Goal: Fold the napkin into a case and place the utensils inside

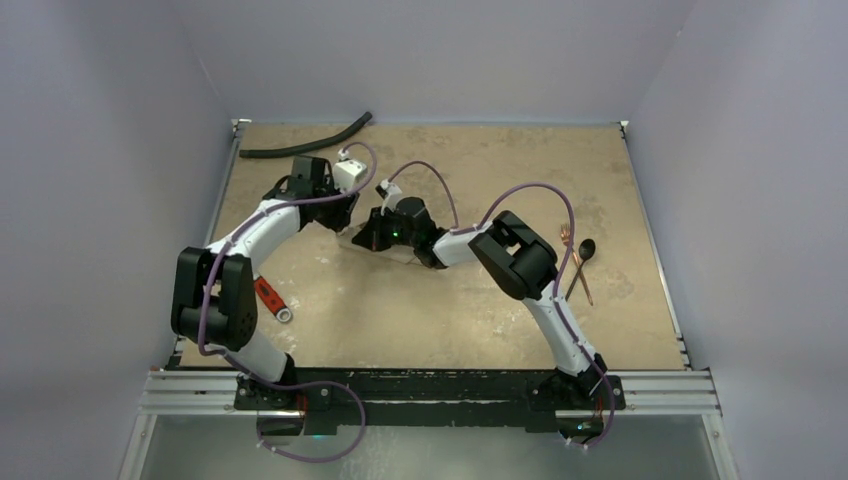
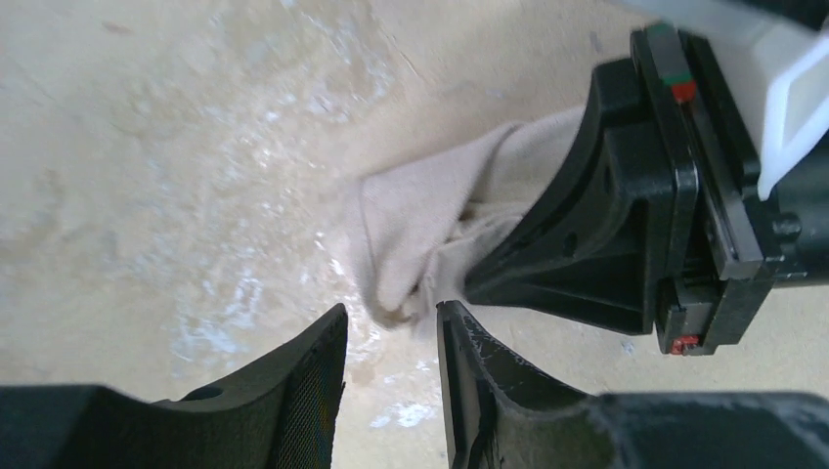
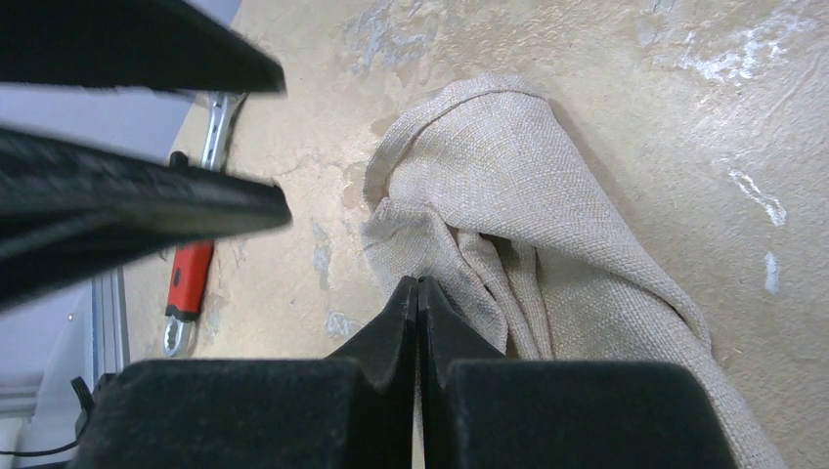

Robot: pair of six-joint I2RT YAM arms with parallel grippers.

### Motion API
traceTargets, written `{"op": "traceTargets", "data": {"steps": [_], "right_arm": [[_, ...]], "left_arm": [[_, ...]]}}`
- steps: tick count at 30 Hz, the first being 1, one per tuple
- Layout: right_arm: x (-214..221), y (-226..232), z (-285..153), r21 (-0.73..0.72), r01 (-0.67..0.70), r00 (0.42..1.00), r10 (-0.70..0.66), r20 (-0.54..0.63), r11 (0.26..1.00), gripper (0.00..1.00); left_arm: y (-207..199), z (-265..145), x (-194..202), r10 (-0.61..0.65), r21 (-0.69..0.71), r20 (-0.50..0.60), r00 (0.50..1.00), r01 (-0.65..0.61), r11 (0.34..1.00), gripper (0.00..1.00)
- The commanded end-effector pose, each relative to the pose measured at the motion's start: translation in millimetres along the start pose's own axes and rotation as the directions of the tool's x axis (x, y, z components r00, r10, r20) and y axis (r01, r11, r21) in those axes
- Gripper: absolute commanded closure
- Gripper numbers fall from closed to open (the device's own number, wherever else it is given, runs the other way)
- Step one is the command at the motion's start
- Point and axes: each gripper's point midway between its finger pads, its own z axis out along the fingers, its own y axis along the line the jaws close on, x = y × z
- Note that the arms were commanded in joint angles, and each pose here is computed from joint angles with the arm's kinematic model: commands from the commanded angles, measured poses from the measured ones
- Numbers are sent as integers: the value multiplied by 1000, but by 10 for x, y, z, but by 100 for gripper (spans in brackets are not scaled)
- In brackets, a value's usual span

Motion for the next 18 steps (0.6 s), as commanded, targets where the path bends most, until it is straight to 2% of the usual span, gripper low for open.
{"op": "traceTargets", "data": {"steps": [1,9,18], "right_arm": [[109,-183,-56,47,-12,1000,12,-9,999,100],[145,-132,-102,11,-50,999,50,-14,999,100],[148,-113,-154,-6,-130,991,130,16,992,100]], "left_arm": [[175,-58,-299,90,-25,51,995,-89,996,62],[0,317,-170,156,109,14,988,-156,982,69],[-148,453,-111,175,149,15,984,-175,973,66]]}}
